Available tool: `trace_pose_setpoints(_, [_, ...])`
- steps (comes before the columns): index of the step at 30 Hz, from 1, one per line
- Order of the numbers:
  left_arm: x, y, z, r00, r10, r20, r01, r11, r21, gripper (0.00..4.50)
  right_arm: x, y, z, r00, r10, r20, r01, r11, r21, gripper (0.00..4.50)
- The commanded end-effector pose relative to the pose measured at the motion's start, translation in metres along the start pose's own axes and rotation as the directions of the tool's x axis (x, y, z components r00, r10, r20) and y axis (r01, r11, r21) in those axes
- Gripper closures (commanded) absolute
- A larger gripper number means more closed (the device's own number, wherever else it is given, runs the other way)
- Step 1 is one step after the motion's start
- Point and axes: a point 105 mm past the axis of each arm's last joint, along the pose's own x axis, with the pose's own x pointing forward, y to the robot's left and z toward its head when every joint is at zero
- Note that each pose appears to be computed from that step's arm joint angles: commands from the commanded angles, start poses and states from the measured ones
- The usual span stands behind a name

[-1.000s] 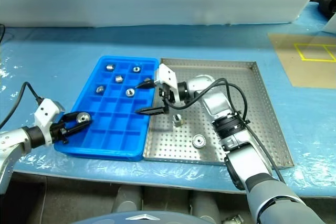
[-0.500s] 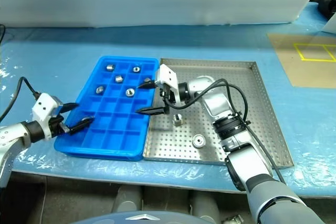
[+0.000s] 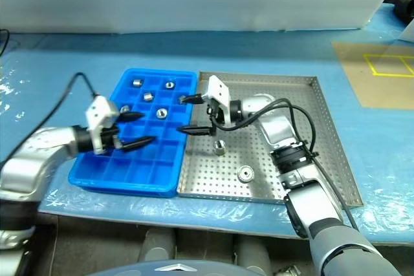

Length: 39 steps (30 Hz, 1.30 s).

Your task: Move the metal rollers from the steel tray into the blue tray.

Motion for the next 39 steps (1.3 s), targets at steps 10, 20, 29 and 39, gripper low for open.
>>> trace_pose_setpoints(10, [0.093, -0.021, 0.03, 0.926, -0.378, 0.02, 0.374, 0.921, 0.106, 0.05, -0.081, -0.003, 0.001, 0.929, -0.367, -0.047, 0.367, 0.93, -0.013, 0.0])
trace_pose_setpoints(20, [0.097, -0.031, 0.006, 0.798, -0.57, -0.195, 0.599, 0.788, 0.146, 0.05, -0.099, 0.029, -0.009, 0.861, -0.5, -0.098, 0.506, 0.861, 0.05, 0.0])
trace_pose_setpoints(29, [0.097, -0.018, -0.009, 0.808, -0.524, -0.269, 0.578, 0.794, 0.189, 0.05, -0.095, 0.037, -0.014, 0.852, -0.512, -0.113, 0.521, 0.85, 0.074, 0.0])
trace_pose_setpoints(39, [0.096, -0.034, -0.028, 0.788, -0.545, -0.287, 0.604, 0.775, 0.188, 0.05, -0.093, 0.034, -0.014, 0.857, -0.501, -0.118, 0.51, 0.858, 0.059, 0.0])
